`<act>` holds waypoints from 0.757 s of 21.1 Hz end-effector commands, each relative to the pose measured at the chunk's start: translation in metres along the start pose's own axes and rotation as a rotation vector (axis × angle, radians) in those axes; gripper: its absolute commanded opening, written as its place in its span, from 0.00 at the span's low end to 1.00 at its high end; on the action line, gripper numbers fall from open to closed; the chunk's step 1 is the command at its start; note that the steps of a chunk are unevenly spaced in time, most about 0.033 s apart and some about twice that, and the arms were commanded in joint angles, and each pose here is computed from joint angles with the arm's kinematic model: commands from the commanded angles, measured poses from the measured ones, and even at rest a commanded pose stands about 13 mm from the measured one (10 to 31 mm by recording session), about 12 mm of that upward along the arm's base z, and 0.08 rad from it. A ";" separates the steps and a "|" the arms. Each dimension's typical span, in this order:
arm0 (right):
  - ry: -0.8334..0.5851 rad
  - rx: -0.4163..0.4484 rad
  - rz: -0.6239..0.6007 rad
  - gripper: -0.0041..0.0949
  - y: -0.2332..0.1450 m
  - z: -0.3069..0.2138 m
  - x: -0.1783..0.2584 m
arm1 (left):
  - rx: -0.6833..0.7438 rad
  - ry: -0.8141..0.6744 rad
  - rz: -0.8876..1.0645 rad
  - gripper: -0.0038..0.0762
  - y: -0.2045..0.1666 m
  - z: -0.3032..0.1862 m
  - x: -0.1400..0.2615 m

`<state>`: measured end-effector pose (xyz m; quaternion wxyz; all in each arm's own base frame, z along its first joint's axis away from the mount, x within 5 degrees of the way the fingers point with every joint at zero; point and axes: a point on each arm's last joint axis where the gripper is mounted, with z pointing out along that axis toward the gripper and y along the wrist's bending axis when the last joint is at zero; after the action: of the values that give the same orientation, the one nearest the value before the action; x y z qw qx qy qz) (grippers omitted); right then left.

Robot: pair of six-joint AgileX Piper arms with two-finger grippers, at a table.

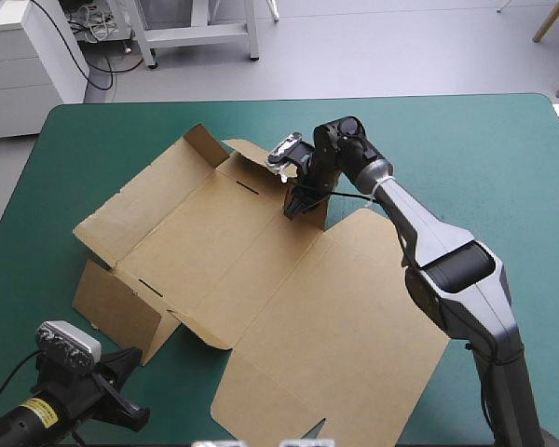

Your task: Fold the box

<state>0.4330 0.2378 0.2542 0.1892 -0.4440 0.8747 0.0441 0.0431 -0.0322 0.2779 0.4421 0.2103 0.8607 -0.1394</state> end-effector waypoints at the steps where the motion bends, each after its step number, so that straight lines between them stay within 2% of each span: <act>1: -0.113 0.052 -0.039 0.24 -0.001 -0.044 -0.011 | 0.000 -0.085 -0.005 0.04 -0.001 -0.006 -0.014; 4: -0.116 0.048 -0.074 0.02 0.000 -0.044 -0.011 | 0.000 -0.085 -0.005 0.04 -0.001 -0.006 -0.014; 6: -0.118 0.044 -0.084 0.02 0.000 -0.044 -0.011 | 0.000 -0.085 -0.005 0.04 -0.001 -0.006 -0.014; 11: -0.140 0.046 -0.201 0.02 0.015 -0.049 -0.021 | 0.000 -0.085 -0.005 0.04 -0.001 -0.006 -0.014; 16: -0.208 0.058 -0.325 0.02 0.049 -0.068 -0.041 | 0.006 -0.086 -0.010 0.04 -0.001 -0.006 -0.014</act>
<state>0.4127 0.2779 0.2761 0.2255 -0.5560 0.7993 0.0329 0.0431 -0.0322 0.2779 0.4421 0.2103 0.8608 -0.1394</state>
